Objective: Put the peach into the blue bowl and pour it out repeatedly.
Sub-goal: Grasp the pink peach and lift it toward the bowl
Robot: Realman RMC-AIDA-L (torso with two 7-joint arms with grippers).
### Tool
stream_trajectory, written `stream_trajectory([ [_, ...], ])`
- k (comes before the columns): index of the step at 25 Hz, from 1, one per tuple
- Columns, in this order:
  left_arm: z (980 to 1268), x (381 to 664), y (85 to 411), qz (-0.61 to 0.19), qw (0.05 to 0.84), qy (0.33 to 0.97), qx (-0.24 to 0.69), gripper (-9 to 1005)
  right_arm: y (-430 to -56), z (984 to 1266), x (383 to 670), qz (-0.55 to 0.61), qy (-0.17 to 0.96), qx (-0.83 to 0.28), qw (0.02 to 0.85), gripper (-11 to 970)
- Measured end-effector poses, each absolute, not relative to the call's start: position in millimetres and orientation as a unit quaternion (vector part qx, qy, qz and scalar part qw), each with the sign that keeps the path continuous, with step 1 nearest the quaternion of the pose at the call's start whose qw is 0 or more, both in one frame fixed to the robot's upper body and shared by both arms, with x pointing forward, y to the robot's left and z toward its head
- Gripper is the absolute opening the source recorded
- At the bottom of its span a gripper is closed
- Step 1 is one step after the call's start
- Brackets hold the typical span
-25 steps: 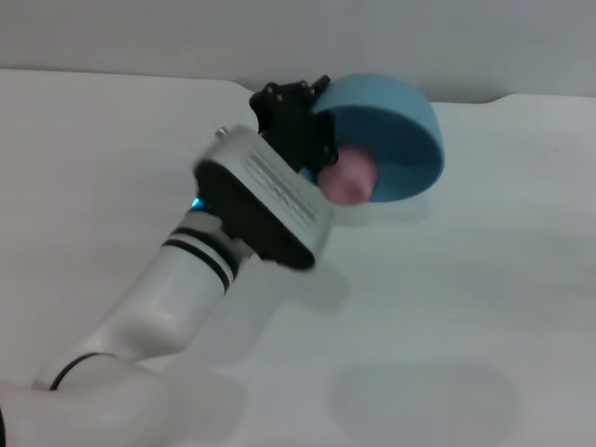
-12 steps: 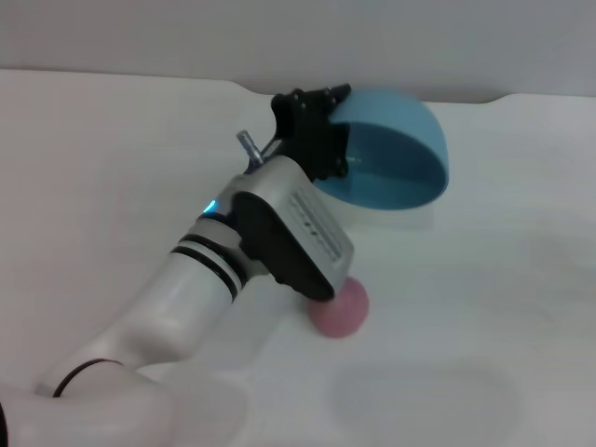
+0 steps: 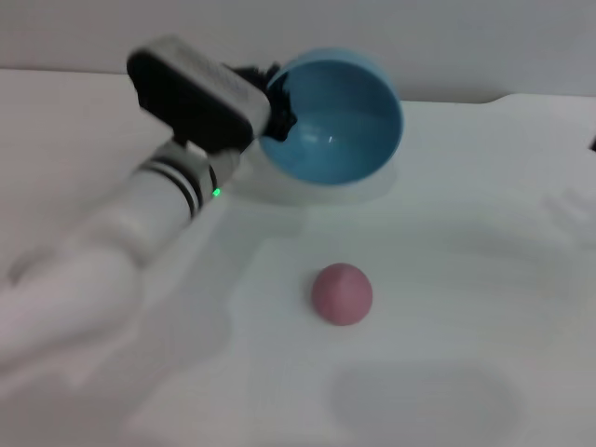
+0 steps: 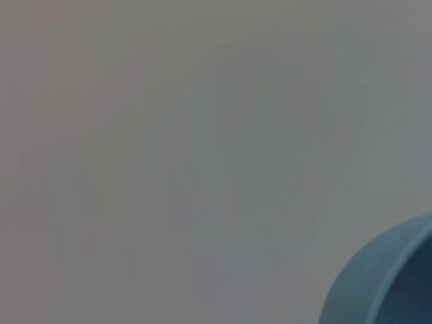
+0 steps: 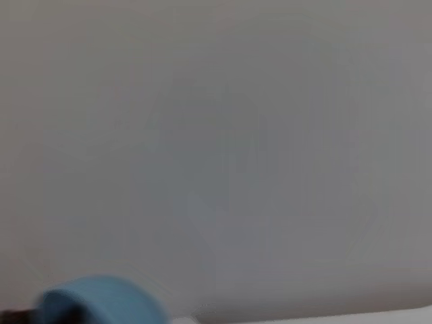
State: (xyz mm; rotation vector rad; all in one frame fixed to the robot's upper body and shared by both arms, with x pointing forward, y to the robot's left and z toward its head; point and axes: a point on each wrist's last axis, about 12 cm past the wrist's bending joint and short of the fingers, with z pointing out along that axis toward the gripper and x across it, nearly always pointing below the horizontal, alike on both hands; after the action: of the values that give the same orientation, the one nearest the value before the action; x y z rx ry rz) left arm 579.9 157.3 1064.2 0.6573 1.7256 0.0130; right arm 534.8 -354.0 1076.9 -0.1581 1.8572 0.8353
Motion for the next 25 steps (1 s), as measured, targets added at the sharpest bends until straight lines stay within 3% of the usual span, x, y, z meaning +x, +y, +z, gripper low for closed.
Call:
stream_trajectory([
  [6, 1084.1, 611.4, 208.9, -0.152, 0.441, 0.858, 0.215, -2, -318.3, 1085.0, 558.6, 0.368, 0.775, -0.143, 0.493, 455],
  [12, 1100.7, 606.0, 249.6, -0.223, 0.356, 0.891, 0.172, -2, -277.1, 1087.6, 582.1, 0.362, 0.785, -0.221, 0.452, 454],
  [20, 1120.1, 580.1, 293.8, -0.198, 0.267, 0.934, 0.132, -1, -205.1, 1081.3, 603.3, 0.31, 0.807, -0.362, 0.347, 453],
  [25, 1124.5, 564.2, 301.0, -0.204, 0.244, 0.939, 0.133, -2, -158.0, 1073.0, 604.9, 0.272, 0.792, -0.446, 0.315, 452],
])
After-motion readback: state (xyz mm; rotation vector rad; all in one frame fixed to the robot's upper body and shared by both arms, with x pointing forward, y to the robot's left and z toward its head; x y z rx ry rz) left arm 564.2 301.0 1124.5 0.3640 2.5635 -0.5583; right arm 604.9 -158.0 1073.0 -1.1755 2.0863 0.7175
